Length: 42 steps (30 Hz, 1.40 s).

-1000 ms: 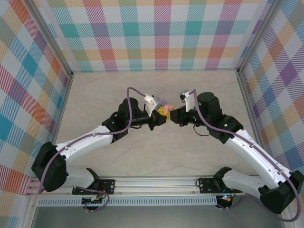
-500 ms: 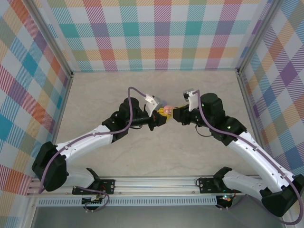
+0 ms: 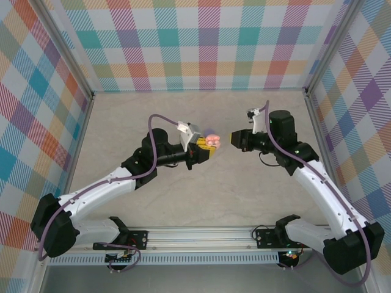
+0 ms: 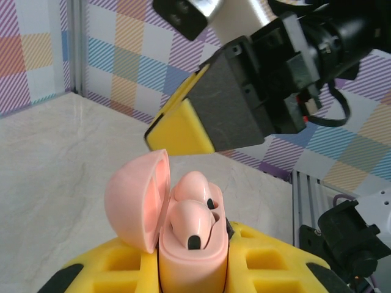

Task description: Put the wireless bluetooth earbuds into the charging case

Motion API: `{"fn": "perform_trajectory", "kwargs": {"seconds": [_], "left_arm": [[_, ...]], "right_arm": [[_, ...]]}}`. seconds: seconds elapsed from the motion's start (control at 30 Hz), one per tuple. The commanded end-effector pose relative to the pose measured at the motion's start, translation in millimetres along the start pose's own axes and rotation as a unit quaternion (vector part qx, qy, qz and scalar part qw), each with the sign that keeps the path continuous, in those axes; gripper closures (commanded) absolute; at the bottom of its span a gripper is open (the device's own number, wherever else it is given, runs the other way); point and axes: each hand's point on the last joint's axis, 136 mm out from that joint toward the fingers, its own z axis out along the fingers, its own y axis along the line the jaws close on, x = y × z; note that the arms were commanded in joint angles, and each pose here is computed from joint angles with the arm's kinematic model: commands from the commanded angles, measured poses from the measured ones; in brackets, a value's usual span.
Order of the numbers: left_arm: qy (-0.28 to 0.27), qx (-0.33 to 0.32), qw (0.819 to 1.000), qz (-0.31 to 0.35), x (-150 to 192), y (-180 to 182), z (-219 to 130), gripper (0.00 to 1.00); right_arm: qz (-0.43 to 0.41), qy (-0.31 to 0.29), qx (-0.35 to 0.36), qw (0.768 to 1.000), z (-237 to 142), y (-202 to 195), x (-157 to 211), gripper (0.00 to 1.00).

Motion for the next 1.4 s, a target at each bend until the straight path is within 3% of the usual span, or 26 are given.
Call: {"fn": "perform_trajectory", "kwargs": {"seconds": [0.0,0.17,0.5,1.1,1.27,1.37], "left_arm": [[-0.033,0.035,0.999,0.008,-17,-16,0,0.89],[-0.023,0.058,0.998,0.003,-11,-20,6,0.89],[-0.01,0.06,0.998,-0.011,-2,-15,15,0.89],[0.013,0.018,0.997,-0.08,12,18,25,0.89],[0.013,-0.006,0.995,-0.097,15,30,25,0.89],[0.019,-0.03,0.993,-0.113,19,42,24,0.88]], "right_arm": [[-0.006,0.009,-0.078,0.997,3,21,1,0.83],[-0.009,0.014,-0.113,0.993,7,27,4,0.88],[-0.025,0.011,-0.167,0.986,3,44,5,0.88],[-0.076,-0.018,-0.186,0.98,-17,58,12,0.87],[-0.069,-0.012,-0.152,0.986,-13,46,14,0.85],[-0.044,-0.007,-0.067,0.997,-5,16,13,0.83]]}}
